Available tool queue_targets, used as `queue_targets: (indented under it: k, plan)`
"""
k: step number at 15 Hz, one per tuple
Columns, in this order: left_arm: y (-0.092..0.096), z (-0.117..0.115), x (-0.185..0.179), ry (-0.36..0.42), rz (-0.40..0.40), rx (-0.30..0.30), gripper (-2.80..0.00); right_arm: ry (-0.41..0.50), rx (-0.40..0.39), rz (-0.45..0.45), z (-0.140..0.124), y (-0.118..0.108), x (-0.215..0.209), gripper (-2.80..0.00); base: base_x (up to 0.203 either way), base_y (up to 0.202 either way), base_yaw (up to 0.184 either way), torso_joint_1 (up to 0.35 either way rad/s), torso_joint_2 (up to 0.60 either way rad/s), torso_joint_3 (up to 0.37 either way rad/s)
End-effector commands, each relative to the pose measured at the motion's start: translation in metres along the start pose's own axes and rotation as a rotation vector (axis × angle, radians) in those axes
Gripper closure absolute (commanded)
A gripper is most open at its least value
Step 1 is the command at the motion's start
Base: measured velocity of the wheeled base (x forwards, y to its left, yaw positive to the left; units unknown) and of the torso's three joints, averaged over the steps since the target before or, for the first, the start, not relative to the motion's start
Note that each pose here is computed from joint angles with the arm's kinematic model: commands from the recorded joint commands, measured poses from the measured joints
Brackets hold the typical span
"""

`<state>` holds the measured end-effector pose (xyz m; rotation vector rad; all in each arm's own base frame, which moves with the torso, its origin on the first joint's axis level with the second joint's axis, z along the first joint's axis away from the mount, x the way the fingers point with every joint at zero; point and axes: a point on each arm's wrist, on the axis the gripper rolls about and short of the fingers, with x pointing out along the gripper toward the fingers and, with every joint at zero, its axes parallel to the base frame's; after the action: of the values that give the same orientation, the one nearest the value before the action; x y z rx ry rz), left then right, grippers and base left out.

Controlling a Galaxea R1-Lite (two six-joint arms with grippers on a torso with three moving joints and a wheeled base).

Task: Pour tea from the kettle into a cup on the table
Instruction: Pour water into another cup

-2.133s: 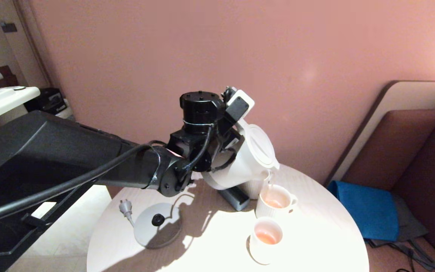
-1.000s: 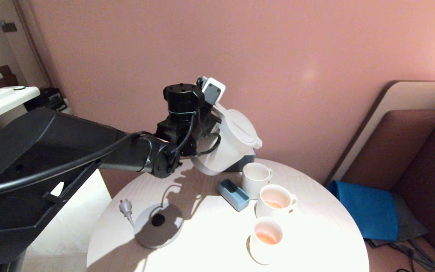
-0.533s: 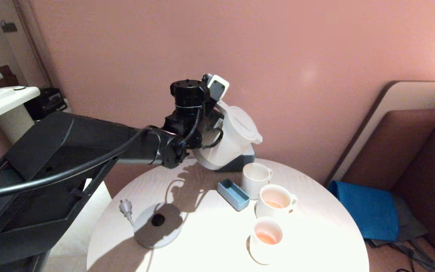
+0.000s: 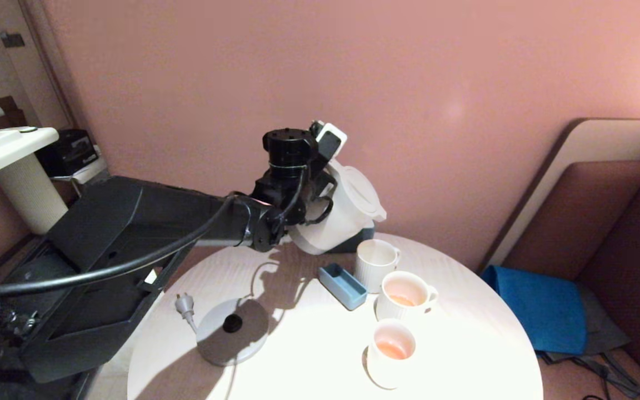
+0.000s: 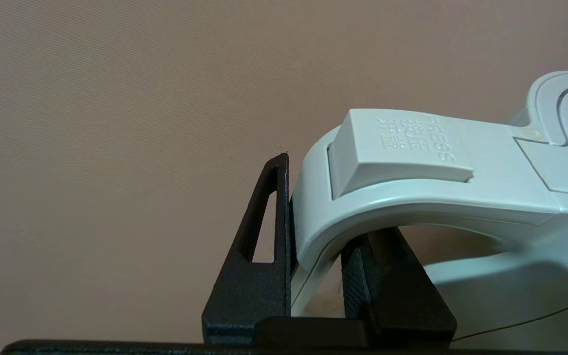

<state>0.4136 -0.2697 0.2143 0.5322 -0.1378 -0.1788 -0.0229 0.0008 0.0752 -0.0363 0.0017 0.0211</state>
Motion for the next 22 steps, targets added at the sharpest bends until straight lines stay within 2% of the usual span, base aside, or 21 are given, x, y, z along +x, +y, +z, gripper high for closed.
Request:
queue_targets:
  k: [1, 5, 15, 22]
  plan:
    - [-0.003, -0.004, 0.002, 0.005, 0.0, 0.007, 0.0, 0.001, 0.0, -0.001, 0.0, 0.0, 0.0, 0.0, 0.0, 0.0, 0.0, 0.0, 0.0, 0.0]
    - [-0.004, -0.01, 0.004, 0.017, -0.001, 0.018, 0.0, 0.001, 0.0, 0.0, 0.0, 0.0, 0.0, 0.0, 0.0, 0.0, 0.0, 0.0, 0.0, 0.0]
    - [-0.015, -0.028, 0.003, 0.064, -0.032, 0.098, 0.0, 0.001, 0.0, 0.0, 0.0, 0.0, 0.0, 0.0, 0.0, 0.0, 0.0, 0.0, 0.0, 0.0]
    - [-0.013, -0.025, 0.002, 0.059, -0.03, 0.117, 0.0, 0.001, 0.0, 0.0, 0.0, 0.0, 0.0, 0.0, 0.0, 0.0, 0.0, 0.0, 0.0, 0.0]
